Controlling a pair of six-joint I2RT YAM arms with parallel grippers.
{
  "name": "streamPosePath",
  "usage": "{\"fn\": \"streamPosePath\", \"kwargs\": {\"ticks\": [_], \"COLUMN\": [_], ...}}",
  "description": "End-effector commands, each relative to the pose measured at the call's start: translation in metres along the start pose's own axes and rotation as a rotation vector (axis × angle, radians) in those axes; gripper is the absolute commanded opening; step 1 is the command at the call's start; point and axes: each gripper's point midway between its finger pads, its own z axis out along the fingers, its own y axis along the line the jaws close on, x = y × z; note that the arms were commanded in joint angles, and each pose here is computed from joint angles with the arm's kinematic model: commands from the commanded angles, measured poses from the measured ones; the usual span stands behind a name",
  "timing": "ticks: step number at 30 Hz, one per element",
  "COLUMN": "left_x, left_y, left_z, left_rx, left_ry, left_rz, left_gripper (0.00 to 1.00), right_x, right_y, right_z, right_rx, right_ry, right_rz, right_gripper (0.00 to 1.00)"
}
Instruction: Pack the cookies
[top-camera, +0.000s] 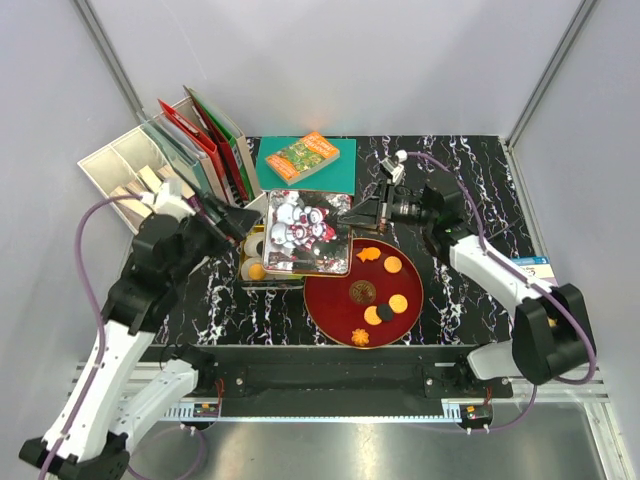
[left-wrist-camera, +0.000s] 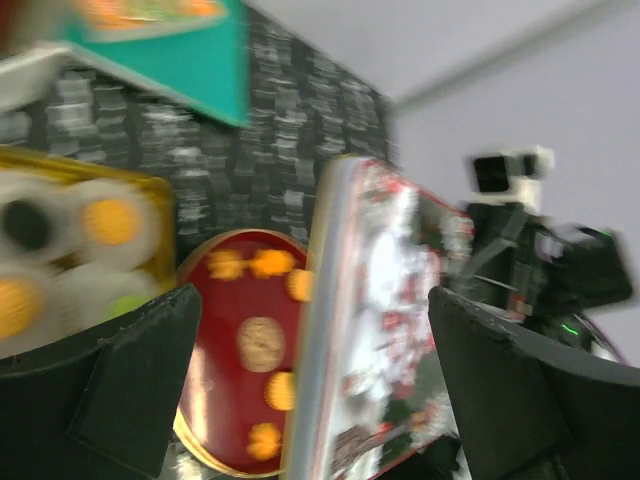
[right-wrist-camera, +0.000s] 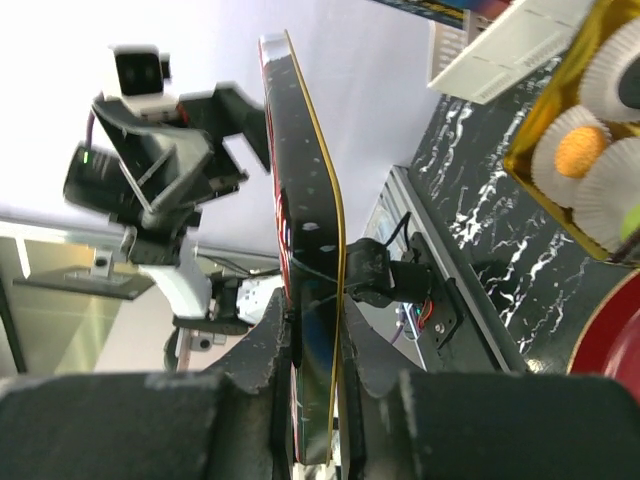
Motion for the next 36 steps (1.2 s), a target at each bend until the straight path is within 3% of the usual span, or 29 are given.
{"fn": "streamPosePath", "kwargs": {"ticks": [1,5,17,29,36], "left_x": [-0.012,-0.011,0.036,0.034,0.046], "left_y": [0.094,0.112,0.15,0.148,0.153], "left_z": [-0.043,-0.063,-0.061,-0.072,-0.072], "left_rx": [-0.461,-0.535,-0.613,-0.573,-0.574], "left_ry": [-0.161,-0.199,-0.05,-0.08,-0.037], "left_rz": [0.01,0.013,0.015,0.043,0.037], "left_gripper": [0.99,0.99,0.99,0.99,0.99], "right_x": [-0.01,-0.017,-0.035,-0.032,-0.03], "right_y": [-0.01,-0.036,-0.113,-0.171,-0.19], "right_z": [0.011,0.021,0.051,0.101,0.125], "right_rx": [0.021,0.056,0.124,0.239,0.258], "right_ry": [0.026,0.035,0.092,0.191,0.208], "right_rz": [0.034,0.088,0.152,0.147,0.158], "right_gripper": [0.0,0.0,0.0,0.0,0.0]}}
